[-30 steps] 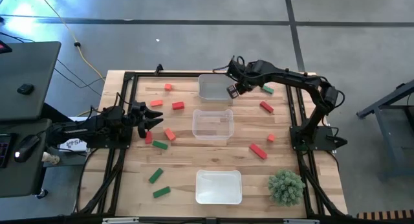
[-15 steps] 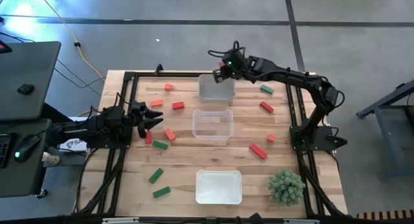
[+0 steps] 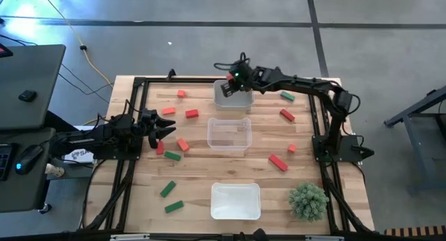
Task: Sort & place blocks by color
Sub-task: Put the orange block into the gray bin
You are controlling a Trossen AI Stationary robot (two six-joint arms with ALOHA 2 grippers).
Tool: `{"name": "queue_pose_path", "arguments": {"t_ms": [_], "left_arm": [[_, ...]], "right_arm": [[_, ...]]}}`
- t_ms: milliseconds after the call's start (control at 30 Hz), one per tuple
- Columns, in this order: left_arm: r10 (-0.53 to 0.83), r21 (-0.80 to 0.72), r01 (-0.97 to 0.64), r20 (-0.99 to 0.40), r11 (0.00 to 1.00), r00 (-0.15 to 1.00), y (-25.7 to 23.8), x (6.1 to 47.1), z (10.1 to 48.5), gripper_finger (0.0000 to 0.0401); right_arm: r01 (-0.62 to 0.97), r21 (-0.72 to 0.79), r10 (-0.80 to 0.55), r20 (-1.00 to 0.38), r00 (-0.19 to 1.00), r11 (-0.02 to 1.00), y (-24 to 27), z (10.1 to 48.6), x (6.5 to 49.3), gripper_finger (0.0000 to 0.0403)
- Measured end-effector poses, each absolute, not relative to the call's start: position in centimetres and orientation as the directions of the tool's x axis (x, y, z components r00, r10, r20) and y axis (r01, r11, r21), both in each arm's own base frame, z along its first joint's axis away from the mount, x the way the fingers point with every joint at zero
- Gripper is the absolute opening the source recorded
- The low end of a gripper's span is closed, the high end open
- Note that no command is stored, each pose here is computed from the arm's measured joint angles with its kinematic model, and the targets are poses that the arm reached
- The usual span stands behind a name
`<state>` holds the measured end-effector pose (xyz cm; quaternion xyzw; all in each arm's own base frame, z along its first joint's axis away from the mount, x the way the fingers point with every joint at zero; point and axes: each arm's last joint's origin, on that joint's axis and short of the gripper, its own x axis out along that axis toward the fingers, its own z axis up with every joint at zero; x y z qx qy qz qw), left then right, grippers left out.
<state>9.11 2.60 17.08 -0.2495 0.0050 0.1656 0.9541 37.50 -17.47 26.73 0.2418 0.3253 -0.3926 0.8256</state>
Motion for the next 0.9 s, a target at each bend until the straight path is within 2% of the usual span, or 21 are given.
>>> {"name": "queue_pose_path", "arguments": {"t_ms": [167, 533, 900], "left_arm": [[0.314, -0.474, -0.318, -0.092, 0.821, 0.945, 2.6, 9.1, 17.1, 0.0184], [0.313, -0.474, -0.319, -0.093, 0.821, 0.945, 2.6, 9.1, 17.1, 0.0184], [0.313, -0.475, -0.318, -0.092, 0.82, 0.945, 2.6, 9.1, 17.1, 0.0184]], "right_arm": [[0.794, 0.132, -0.436, -0.776, 0.456, 0.594, -17.1, 24.1, 38.7, 0.0107], [0.783, 0.079, -0.356, -0.859, 0.367, 0.617, -17.0, 20.8, 39.1, 0.0108], [0.814, 0.004, -0.353, -0.9, 0.256, 0.581, -16.6, 19.7, 38.5, 0.0108]]}}
